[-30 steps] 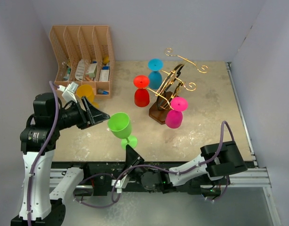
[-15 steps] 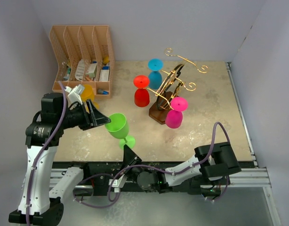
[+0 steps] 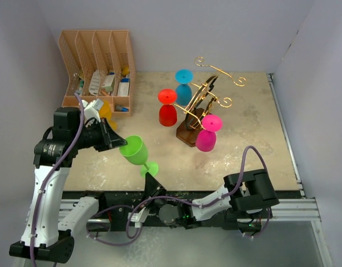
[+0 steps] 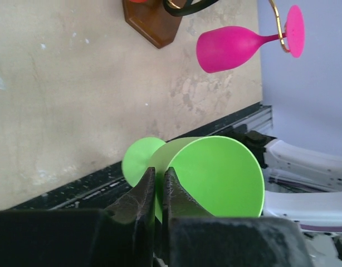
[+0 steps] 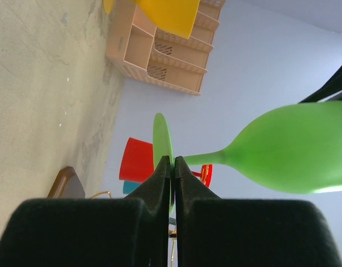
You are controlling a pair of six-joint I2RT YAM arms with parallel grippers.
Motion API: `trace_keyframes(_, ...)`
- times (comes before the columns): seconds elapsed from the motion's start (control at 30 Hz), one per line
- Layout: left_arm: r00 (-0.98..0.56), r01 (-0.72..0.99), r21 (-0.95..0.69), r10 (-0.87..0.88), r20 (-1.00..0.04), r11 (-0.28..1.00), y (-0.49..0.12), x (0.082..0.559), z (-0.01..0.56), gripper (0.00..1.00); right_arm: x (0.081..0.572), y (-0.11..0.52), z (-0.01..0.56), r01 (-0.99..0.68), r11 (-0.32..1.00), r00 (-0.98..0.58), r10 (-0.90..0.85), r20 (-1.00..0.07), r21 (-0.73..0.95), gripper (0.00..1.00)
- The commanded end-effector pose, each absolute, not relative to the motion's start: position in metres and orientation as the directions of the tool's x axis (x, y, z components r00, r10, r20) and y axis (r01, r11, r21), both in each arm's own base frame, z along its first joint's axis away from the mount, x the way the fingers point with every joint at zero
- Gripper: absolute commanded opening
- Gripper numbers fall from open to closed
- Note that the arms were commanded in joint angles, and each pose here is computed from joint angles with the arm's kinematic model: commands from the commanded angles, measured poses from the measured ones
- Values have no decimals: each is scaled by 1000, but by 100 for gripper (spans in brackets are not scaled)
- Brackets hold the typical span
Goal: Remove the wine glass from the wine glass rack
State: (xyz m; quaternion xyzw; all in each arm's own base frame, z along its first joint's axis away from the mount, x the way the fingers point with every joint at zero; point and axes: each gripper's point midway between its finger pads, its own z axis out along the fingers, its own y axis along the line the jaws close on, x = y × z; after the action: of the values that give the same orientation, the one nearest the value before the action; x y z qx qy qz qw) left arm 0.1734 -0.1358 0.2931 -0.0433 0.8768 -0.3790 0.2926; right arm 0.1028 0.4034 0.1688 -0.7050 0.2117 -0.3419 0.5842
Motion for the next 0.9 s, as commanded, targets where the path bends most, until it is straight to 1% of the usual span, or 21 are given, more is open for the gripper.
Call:
trace_keyframes(0.0,-820,160,-671,-281,-498,724,-134,178,287,0,107,400,198,70,-113,648,-751,131,-991,0)
trace_keyframes(0.07,-822,151,-668,-283,-494,729,-133,179,285,0,108,396,198,60,-114,638,-760,126,-992,5)
trace_keyframes(0.13,-817,146,-661,-287,-500,736,-132,183,284,0,110,391,199,47,-119,625,-771,122,-992,16)
trace_keyframes(0.2,-813,139,-654,-291,-504,744,-131,188,284,0,111,388,200,31,-120,617,-779,113,-992,23)
trace_keyframes(0.23,-809,139,-650,-293,-509,747,-130,191,284,0,111,387,201,22,-113,617,-780,103,-993,25)
trace_keyframes(0.3,-800,130,-641,-301,-519,757,-128,198,284,0,112,383,202,14,-115,613,-784,99,-993,27)
trace_keyframes(0.33,-796,125,-637,-306,-523,761,-127,201,285,0,112,382,202,-4,-98,612,-788,75,-995,27)
trace_keyframes(0.5,-782,113,-626,-319,-535,772,-125,218,288,0,110,379,207,-21,-81,615,-787,51,-997,28)
trace_keyframes(0.63,-766,100,-611,-331,-551,785,-122,234,290,0,102,376,204,-66,-96,635,-772,32,-993,28)
trace_keyframes(0.7,-756,91,-600,-337,-561,795,-119,242,290,0,96,375,203,-121,-95,654,-756,-7,-988,29)
trace_keyframes(0.73,-752,81,-589,-339,-565,804,-117,248,289,0,93,373,205,-147,-80,662,-749,-38,-986,34)
trace_keyframes(0.8,-747,62,-572,-342,-570,818,-114,261,287,0,86,370,212,-187,-52,676,-731,-90,-981,37)
trace_keyframes(0.87,-737,54,-559,-345,-582,827,-111,273,288,0,84,366,228,-225,23,673,-719,-173,-974,39)
